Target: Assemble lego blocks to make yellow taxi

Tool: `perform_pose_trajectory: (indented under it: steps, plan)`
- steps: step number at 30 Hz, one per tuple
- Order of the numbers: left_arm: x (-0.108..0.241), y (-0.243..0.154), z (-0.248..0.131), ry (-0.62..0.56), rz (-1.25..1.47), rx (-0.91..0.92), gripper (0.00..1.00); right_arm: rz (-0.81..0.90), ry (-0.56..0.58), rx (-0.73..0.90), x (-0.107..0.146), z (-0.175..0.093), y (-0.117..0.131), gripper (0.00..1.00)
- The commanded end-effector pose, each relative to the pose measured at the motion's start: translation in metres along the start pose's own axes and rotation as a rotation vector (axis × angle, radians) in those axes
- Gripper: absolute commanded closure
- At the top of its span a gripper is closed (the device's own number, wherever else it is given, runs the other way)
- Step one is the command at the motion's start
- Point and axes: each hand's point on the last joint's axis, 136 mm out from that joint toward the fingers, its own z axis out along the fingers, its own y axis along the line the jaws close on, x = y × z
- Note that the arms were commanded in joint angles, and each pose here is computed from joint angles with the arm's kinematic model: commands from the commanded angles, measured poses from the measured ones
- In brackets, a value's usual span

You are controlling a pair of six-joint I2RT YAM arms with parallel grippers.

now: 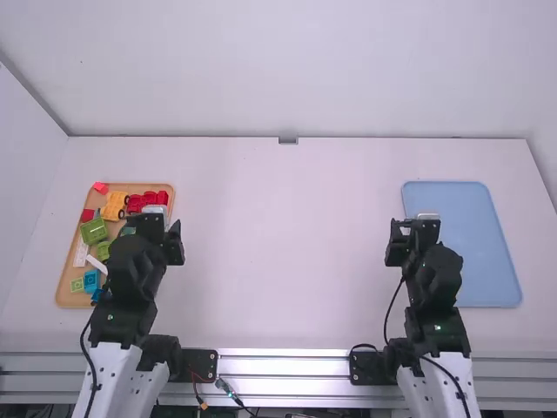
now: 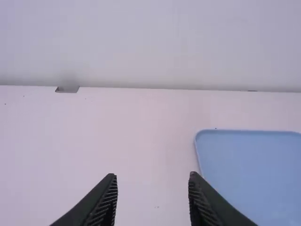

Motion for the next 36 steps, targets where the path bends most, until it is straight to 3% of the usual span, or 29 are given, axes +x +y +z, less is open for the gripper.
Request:
perform_pose_trajectory:
  steps: [1,11,21,27,36]
  plan:
    - [-0.018,0.008,0.001,0.004,-0.019,-0.036,0.54,-0.012,-0.014,-0.006,-0.023,0.002,0.001,0.54]
    - [-0.038,0.040,0.025,0.159,-0.109,-0.151,0.35,-0.041,0.093,-0.020,-0.044,0.033,0.003,0.35]
    - [-0.027,0.078,0.067,0.382,-0.220,-0.198,0.16,-0.069,0.202,-0.042,-0.054,0.070,0.008,0.17]
    - [-0.026,0.104,0.084,0.476,-0.254,-0.242,0.09,-0.075,0.235,-0.092,-0.057,0.087,0.017,0.10]
    - [-0.033,0.158,0.114,0.707,-0.252,-0.275,0.02,-0.086,0.279,-0.102,-0.057,0.105,0.020,0.02]
